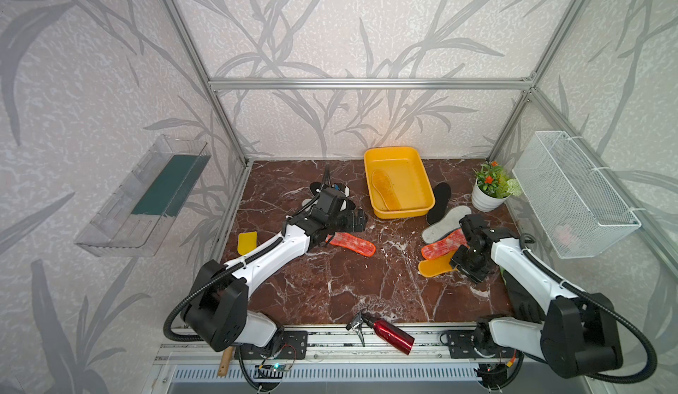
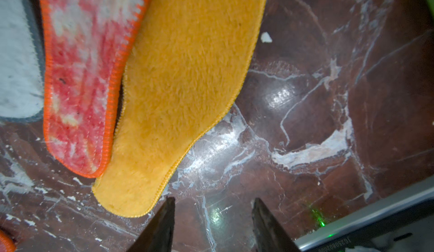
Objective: Put the insoles into the storage box
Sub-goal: Pick up the insole from the center of the board.
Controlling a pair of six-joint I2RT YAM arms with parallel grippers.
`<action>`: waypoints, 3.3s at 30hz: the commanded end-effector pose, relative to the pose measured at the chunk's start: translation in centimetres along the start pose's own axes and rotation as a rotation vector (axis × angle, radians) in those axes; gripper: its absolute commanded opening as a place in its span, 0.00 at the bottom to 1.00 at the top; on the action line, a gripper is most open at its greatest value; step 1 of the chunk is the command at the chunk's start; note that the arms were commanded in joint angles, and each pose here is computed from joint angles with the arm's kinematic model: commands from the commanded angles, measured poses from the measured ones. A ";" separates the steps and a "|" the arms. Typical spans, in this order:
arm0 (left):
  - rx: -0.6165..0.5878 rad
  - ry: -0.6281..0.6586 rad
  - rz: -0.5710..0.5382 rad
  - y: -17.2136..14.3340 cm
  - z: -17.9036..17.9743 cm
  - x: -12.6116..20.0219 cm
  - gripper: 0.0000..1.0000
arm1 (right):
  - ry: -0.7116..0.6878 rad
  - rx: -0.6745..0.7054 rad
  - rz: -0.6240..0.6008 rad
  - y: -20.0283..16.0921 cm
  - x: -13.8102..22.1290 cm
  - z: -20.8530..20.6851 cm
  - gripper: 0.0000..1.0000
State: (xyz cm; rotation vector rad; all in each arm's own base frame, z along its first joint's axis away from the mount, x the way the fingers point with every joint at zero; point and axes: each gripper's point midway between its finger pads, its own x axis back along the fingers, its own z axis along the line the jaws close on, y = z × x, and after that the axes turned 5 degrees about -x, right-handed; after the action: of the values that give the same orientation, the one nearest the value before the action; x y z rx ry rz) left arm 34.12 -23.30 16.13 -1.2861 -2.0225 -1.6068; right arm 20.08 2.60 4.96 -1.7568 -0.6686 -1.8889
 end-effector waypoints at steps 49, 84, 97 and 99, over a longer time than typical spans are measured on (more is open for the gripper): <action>0.039 0.083 0.015 -0.3 3.0 0.7 0.99 | -0.020 -0.076 0.090 2.3 -5.1 0.6 0.58; 0.069 0.122 -0.012 -0.1 4.3 1.8 0.99 | -0.029 -0.031 0.063 3.9 -5.2 -1.4 0.09; 0.076 0.123 -0.012 0.0 4.4 1.7 1.00 | 0.020 0.056 0.007 3.9 -2.8 -1.5 0.00; 0.079 0.119 -0.011 0.1 4.4 1.6 0.99 | 0.029 0.099 -0.009 3.9 -2.2 -1.5 0.00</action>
State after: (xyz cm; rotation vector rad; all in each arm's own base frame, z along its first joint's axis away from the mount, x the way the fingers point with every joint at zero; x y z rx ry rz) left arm 34.54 -19.12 15.70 -1.1494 -2.0014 -1.5643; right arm 22.78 -0.87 2.20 -1.6617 -0.6848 -1.9031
